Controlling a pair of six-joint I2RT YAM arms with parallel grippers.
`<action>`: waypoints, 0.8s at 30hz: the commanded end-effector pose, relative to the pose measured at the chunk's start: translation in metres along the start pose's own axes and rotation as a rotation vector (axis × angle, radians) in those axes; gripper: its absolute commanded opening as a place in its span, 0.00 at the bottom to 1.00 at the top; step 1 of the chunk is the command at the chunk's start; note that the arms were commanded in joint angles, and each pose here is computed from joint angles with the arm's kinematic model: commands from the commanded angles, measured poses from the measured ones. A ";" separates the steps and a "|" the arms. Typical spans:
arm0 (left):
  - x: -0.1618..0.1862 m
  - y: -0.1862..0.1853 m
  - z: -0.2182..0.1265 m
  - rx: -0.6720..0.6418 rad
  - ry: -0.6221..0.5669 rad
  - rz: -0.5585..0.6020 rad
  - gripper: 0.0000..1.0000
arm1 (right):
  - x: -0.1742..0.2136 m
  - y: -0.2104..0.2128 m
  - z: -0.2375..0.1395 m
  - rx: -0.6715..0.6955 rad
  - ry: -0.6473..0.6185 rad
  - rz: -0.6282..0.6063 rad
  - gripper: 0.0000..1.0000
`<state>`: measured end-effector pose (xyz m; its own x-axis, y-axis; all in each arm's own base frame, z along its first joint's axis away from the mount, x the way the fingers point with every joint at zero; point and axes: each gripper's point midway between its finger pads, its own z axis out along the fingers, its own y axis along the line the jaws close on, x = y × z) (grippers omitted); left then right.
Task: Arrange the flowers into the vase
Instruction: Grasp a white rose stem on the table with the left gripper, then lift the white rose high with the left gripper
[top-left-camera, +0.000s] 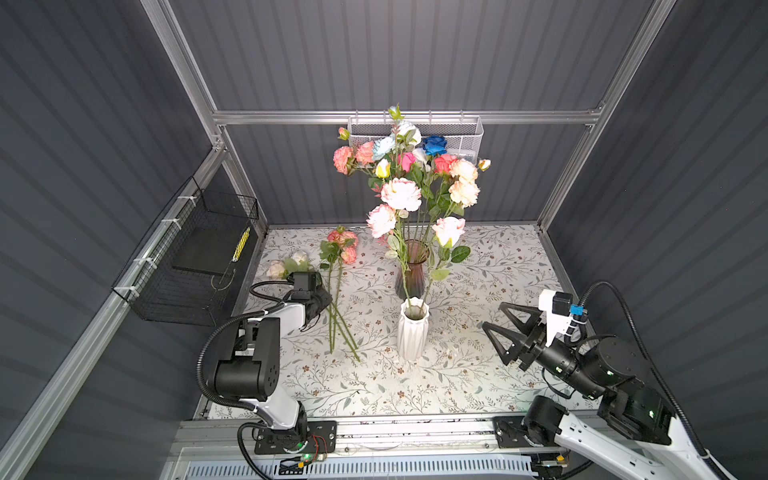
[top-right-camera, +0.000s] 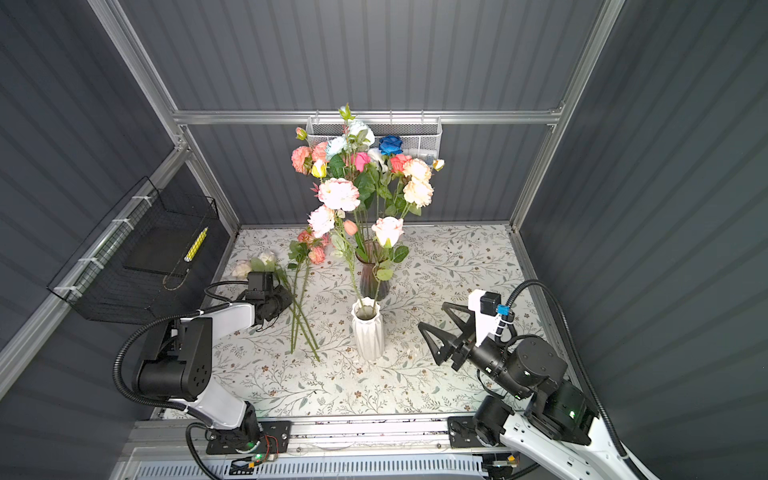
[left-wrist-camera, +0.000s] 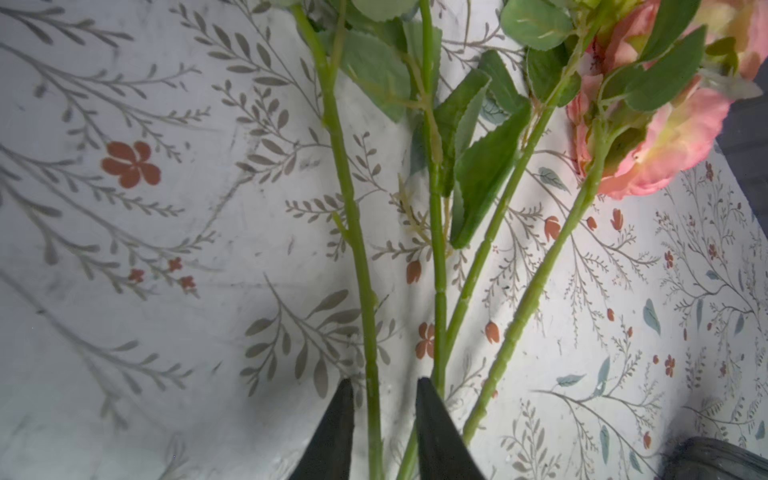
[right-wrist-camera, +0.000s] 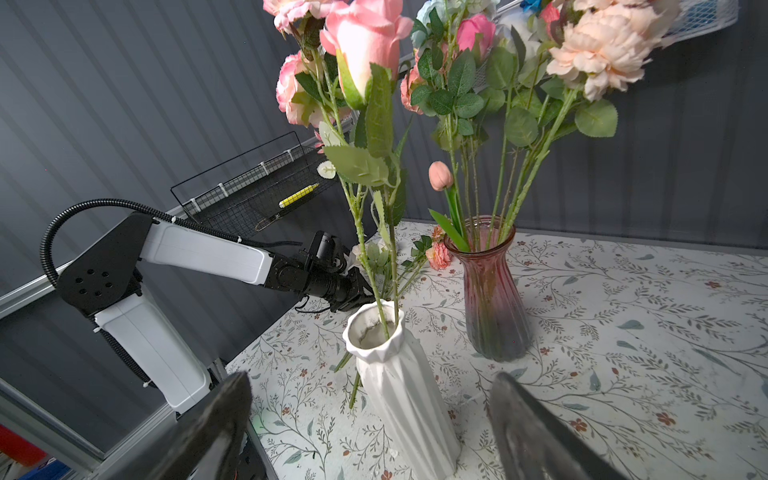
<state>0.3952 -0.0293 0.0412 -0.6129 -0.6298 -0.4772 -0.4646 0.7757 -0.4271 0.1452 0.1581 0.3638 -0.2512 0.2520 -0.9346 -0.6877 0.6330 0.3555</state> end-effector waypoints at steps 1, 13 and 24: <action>0.008 0.016 0.006 -0.053 0.016 -0.016 0.27 | -0.002 -0.002 -0.004 0.012 -0.011 0.005 0.91; 0.011 0.014 0.009 -0.029 0.023 -0.013 0.01 | -0.004 -0.002 -0.006 0.014 -0.017 0.014 0.91; -0.036 -0.019 -0.078 0.061 -0.139 0.036 0.00 | -0.005 -0.004 -0.005 0.025 -0.023 0.011 0.92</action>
<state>0.3857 -0.0255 0.1060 -0.5349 -0.6310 -0.5619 -0.4054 0.7752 -0.4846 0.1457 0.1554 0.3614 -0.2558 0.2523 -0.9332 -0.6767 0.6427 0.3592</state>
